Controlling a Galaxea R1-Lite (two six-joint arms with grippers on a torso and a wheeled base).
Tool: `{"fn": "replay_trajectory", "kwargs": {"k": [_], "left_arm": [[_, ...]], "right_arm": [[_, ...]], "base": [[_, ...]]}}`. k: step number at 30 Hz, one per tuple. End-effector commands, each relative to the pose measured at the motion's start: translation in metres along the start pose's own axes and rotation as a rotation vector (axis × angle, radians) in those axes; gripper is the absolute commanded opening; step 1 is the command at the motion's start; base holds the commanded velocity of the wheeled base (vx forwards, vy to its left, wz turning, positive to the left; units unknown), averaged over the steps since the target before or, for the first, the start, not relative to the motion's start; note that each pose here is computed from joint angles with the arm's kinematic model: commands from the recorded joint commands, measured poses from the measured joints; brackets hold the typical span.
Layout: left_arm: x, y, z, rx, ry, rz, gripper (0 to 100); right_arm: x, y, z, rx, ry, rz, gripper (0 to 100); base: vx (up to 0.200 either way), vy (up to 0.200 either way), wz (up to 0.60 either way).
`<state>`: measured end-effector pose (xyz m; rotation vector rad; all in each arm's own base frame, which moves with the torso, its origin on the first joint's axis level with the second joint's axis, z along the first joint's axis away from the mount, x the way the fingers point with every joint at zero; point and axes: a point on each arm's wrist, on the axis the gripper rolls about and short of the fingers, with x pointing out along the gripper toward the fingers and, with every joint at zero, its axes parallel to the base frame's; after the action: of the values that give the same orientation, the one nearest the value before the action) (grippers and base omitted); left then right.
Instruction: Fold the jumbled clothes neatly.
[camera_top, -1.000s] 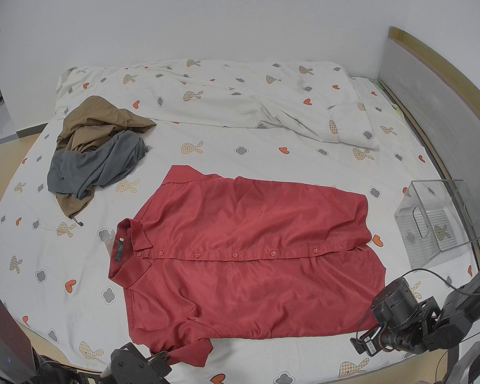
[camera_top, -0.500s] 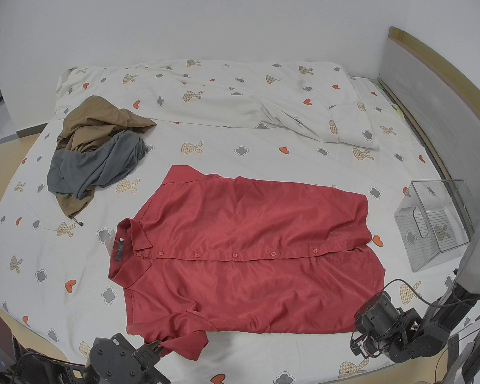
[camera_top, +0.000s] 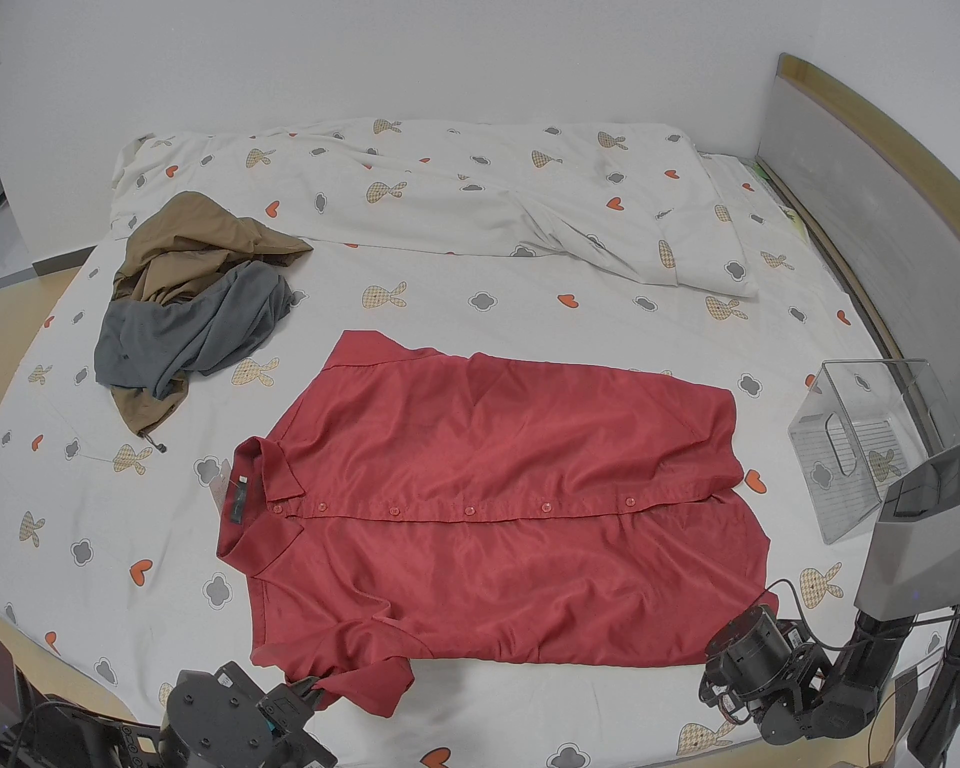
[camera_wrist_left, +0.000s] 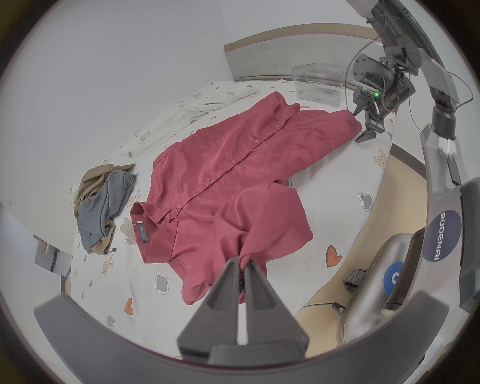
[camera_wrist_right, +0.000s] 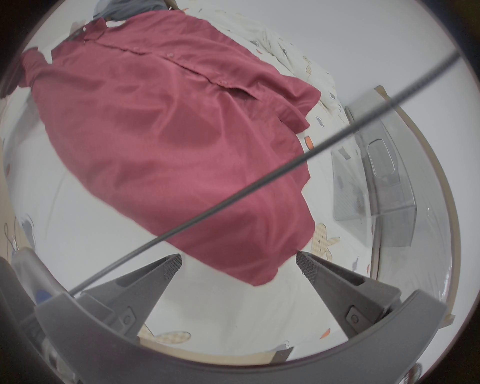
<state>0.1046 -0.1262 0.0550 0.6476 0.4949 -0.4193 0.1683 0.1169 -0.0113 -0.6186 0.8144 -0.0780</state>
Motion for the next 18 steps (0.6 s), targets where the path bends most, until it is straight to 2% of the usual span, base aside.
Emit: {"fn": "replay_trajectory", "kwargs": {"k": [1, 6, 12, 13, 18], "left_arm": [[-0.002, 0.001, -0.004, 0.001, 0.011, 0.003, 0], [-0.002, 0.002, -0.004, -0.002, 0.01, 0.005, 0], [-0.002, 0.002, -0.004, -0.001, 0.011, 0.005, 0], [-0.002, 0.002, -0.004, -0.001, 0.011, 0.005, 0], [-0.002, 0.002, -0.004, -0.003, 0.011, 0.005, 0]], "right_arm": [[0.003, 0.0, -0.011, -0.035, 0.042, -0.015, 100], [0.006, 0.001, -0.009, -0.027, 0.043, -0.018, 100], [0.011, 0.006, -0.006, 0.017, -0.016, -0.012, 100], [0.012, 0.007, -0.006, 0.017, -0.018, -0.012, 0], [0.017, 0.006, -0.009, 0.014, 0.0, -0.021, 0]], "base": [[0.0, 0.0, 0.0], [0.0, 0.0, 0.0], [0.0, 0.0, 0.0], [0.0, 0.0, 0.0], [0.0, 0.0, 0.0]]}}
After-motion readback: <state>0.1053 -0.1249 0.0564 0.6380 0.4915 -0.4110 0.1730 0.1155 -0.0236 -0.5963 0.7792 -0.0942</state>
